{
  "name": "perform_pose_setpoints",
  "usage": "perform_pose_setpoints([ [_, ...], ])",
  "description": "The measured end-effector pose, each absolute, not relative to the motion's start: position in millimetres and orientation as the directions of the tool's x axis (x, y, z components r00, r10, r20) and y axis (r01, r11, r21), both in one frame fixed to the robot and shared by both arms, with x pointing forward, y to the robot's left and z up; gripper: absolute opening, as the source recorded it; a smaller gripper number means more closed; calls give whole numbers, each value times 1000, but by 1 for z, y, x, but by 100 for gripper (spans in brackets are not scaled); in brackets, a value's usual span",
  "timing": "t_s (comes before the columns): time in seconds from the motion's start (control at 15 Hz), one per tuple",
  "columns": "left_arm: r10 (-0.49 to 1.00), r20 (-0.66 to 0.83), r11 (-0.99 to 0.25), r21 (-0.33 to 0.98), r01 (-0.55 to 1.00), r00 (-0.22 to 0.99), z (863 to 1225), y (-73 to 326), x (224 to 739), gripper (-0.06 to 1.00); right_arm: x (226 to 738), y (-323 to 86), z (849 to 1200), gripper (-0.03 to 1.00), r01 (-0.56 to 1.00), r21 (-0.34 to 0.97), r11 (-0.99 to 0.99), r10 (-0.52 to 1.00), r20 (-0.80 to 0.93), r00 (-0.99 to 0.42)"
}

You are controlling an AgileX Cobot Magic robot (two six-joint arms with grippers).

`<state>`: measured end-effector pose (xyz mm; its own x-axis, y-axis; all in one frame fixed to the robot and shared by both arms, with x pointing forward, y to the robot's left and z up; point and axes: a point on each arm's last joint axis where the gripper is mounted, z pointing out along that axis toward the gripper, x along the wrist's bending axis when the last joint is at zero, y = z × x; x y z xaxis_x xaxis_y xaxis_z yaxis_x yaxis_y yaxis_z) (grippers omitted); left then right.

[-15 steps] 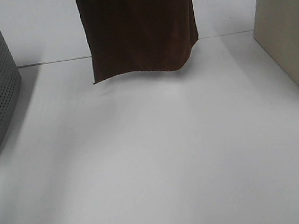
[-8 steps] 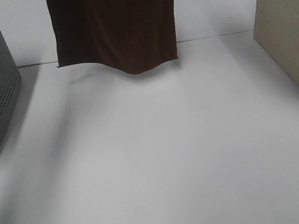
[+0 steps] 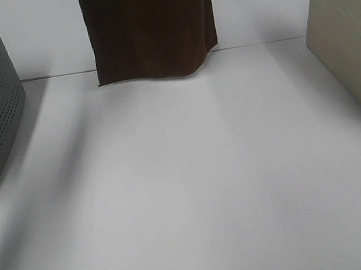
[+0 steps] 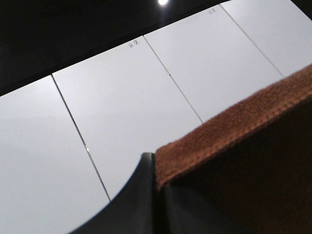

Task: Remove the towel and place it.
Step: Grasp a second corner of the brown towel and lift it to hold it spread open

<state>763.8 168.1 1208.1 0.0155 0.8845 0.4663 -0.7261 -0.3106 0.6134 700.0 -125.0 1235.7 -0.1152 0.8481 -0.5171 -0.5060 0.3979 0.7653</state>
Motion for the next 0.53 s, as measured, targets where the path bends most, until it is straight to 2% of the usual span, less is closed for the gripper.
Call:
perform_pose_setpoints([
  [0.53,904,427,-279,634,-721,26,1207,175,766,0,704,-129,1233,1,-496,769,404,849,-517,-111],
])
